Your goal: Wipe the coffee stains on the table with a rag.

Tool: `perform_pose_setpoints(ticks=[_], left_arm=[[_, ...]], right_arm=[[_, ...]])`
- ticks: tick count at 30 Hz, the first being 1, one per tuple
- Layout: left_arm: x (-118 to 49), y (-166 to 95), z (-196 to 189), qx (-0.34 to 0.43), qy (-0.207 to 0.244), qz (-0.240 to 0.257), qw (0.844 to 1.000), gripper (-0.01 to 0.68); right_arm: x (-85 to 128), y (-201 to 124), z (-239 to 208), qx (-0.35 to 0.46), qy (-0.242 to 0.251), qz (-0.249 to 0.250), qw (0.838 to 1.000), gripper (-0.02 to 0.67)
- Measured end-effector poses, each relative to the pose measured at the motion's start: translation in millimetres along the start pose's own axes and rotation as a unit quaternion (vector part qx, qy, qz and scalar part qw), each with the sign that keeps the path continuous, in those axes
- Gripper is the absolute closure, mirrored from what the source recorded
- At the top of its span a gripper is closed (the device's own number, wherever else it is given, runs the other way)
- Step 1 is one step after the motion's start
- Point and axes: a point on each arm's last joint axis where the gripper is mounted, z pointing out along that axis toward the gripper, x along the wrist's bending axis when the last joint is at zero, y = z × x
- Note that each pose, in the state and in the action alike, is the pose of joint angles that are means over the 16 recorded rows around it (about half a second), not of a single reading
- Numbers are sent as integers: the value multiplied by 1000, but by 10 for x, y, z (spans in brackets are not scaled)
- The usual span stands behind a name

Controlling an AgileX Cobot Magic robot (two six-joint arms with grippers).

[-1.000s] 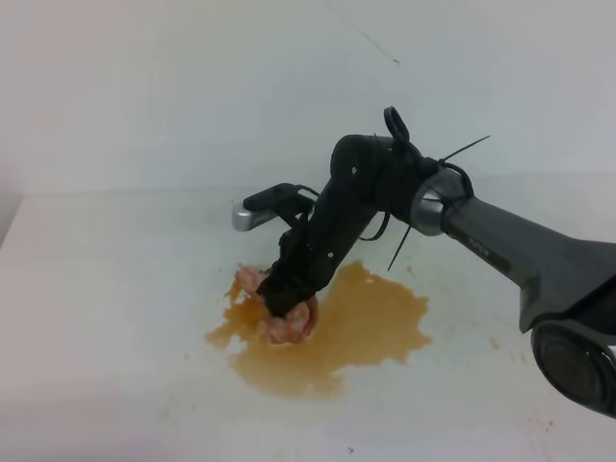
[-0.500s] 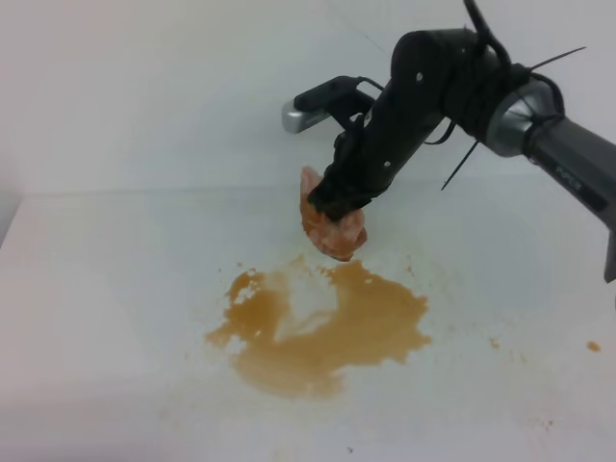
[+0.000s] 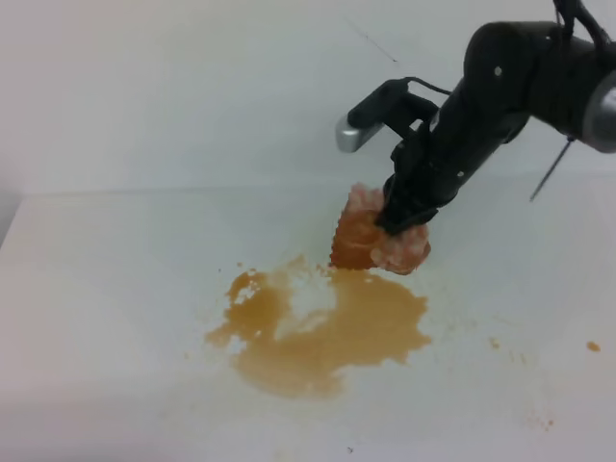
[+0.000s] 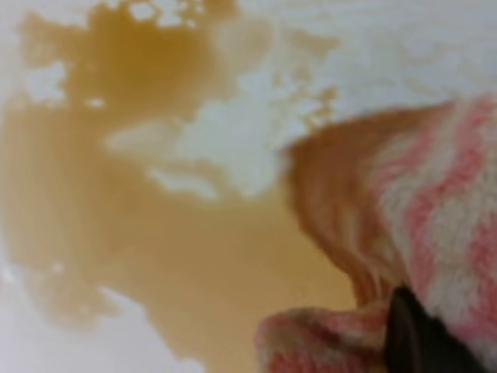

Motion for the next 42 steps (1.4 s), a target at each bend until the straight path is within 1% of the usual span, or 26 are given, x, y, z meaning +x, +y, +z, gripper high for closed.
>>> perform_pose_setpoints(ticks=[5,10,14,18,22,25,33,38,42], left_arm=[[-2,8,-2,-1,0,0,1000,675],[-2,8,-2,-1,0,0,1000,675],[-2,8,-2,-1,0,0,1000,675],[-2,10,-2,-2,0,0,1000,675],[0,4,0,-2,0,0,1000,675],[-2,11,-1,-2,0,0,1000,675],[-2,15,-1,-5,0,0,1000,675],[-2,17,-1,-6,0,0,1000,675],[-1,14,0,-7,-1,0,1000,675]], right_arm=[[71,-307,43,1,-33,5,999,606],[129,-609,228,2,-57,23,998,606],[162,-804,438,12,-61,41,997,606],[200,-921,638,21,-49,54,997,606],[284,-953,796,24,-25,56,998,606],[387,-933,878,23,-3,51,998,606],[779,-805,988,11,49,13,999,606],[962,-753,1011,10,65,-8,998,606],[1007,-717,996,7,66,-16,998,606]])
